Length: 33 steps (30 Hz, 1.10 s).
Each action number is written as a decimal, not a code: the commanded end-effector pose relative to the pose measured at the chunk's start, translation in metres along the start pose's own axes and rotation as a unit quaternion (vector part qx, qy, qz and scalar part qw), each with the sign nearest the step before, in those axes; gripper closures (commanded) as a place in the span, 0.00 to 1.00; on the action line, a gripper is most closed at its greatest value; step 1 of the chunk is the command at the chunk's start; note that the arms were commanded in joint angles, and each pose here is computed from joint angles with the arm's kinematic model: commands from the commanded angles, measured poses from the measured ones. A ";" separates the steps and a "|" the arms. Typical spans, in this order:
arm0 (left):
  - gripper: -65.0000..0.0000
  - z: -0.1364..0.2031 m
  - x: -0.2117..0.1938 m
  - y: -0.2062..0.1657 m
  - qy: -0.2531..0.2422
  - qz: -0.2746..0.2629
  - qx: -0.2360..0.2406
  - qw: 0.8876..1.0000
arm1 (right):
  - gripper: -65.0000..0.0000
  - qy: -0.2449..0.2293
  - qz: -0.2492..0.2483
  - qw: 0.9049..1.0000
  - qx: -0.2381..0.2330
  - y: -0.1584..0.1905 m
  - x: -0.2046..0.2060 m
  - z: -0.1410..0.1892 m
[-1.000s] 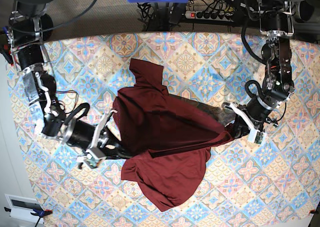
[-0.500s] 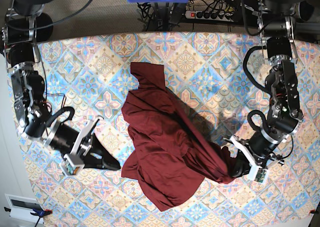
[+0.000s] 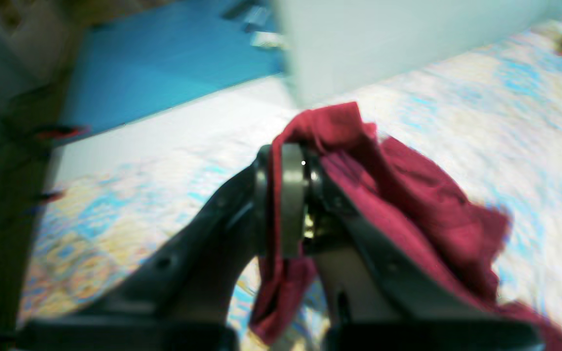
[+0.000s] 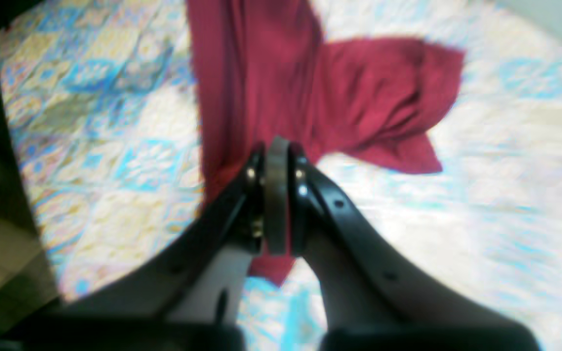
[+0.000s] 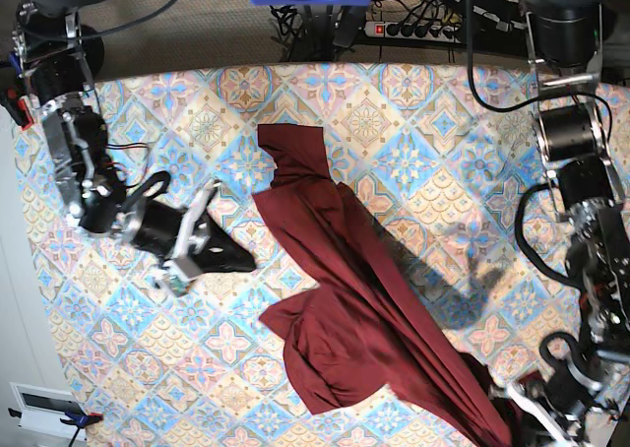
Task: Layout the t-shirt on the table in an organized manner, then fold the t-shirt properly
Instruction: 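Lift the shirt with both grippers and shake it out, then drag the shirt with the left gripper while the right gripper holds a corner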
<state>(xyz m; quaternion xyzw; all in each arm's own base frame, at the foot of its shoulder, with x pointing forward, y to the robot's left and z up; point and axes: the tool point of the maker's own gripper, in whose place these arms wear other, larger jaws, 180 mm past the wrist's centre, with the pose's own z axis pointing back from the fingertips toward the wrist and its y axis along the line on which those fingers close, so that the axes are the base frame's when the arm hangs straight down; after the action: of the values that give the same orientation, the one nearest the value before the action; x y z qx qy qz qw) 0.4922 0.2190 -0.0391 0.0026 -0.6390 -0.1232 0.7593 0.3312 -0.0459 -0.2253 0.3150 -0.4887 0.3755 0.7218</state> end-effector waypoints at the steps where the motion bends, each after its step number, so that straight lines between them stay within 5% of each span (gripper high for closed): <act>1: 1.00 0.009 0.038 0.014 -0.049 -0.007 0.012 0.999 | 1.00 -0.029 0.016 0.999 0.021 0.010 0.020 0.000; 7: 1.00 0.035 0.089 0.043 -0.099 -0.032 0.047 0.993 | 0.92 0.011 0.034 0.993 0.115 0.072 0.005 -0.038; 17: 0.96 0.095 0.105 0.099 -0.123 -0.091 0.161 0.975 | 0.91 0.041 0.072 0.989 0.126 0.093 -0.009 -0.058; 23: 0.94 0.098 0.012 0.121 0.009 -0.136 0.177 0.975 | 0.91 0.041 0.072 0.989 0.125 0.092 -0.009 -0.057; 28: 0.98 0.124 -0.103 0.092 0.146 -0.199 0.134 0.960 | 0.91 0.031 0.083 0.988 0.130 0.098 -0.001 -0.055; 30: 1.00 0.150 -0.158 0.082 0.207 -0.192 0.114 0.952 | 0.91 0.030 0.084 0.987 0.130 0.098 -0.001 -0.055; 33: 1.00 0.168 -0.209 0.045 0.248 -0.135 0.050 0.958 | 0.91 0.028 0.084 0.988 0.130 0.098 0.000 -0.055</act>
<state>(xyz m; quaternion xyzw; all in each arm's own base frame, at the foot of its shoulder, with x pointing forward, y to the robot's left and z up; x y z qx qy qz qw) 0.2898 0.3367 -0.2319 0.1558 -0.3820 -0.1680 0.8953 0.2710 0.0471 -0.2540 0.3394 -0.4166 0.5058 0.6749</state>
